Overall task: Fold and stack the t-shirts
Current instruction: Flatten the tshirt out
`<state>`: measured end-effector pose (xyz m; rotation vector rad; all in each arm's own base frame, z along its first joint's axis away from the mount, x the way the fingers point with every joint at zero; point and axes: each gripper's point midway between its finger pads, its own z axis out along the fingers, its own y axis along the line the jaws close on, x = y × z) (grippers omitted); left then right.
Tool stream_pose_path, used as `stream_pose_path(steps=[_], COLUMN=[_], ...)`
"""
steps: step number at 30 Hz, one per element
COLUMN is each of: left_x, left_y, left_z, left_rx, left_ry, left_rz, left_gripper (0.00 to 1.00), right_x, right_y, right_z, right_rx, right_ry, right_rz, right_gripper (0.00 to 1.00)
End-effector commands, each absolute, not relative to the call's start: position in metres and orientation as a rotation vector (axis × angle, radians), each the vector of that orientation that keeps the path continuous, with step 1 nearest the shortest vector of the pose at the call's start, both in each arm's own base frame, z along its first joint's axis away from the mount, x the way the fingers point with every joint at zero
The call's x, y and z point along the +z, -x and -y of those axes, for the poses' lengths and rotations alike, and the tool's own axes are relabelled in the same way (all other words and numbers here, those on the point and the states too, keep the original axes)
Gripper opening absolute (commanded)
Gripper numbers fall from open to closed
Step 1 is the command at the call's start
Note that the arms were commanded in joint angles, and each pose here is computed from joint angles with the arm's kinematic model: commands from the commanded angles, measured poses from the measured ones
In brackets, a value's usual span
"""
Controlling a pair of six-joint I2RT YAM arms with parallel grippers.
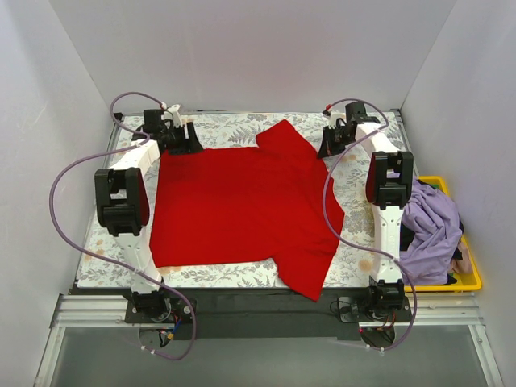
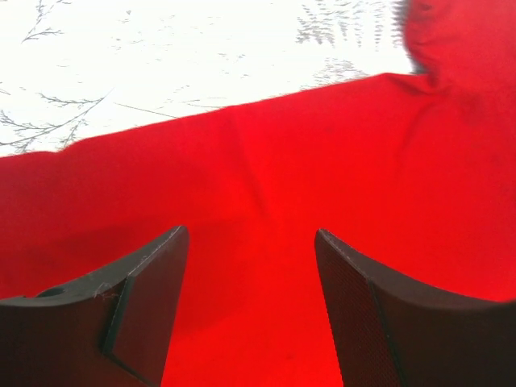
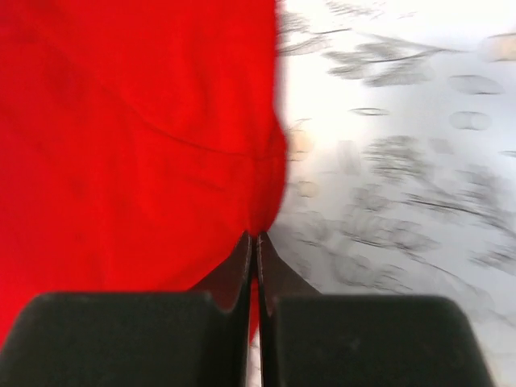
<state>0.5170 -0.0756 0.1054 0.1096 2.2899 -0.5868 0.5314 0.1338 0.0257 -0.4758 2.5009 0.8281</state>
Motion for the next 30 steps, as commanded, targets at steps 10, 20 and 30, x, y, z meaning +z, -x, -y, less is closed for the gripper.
stream_pose_path(steps=[10, 20, 30], left_x=[0.063, 0.017, -0.011], left_y=[-0.555, -0.591, -0.629], left_z=[0.054, 0.054, 0.019], left_rx=[-0.372, -0.381, -0.285], left_ry=[-0.137, -0.162, -0.137], left_rz=[-2.382, -2.459, -2.420], left_gripper=[0.59, 0.54, 0.51], right_x=[0.030, 0.023, 0.009], right_y=[-0.577, -0.580, -0.601], right_z=[-0.064, -0.051, -0.055], right_rx=[0.031, -0.078, -0.085], right_ry=[0.474, 0.478, 0.511], right_rz=[-2.475, -2.498, -2.470], right_gripper=[0.01, 0.41, 0.59])
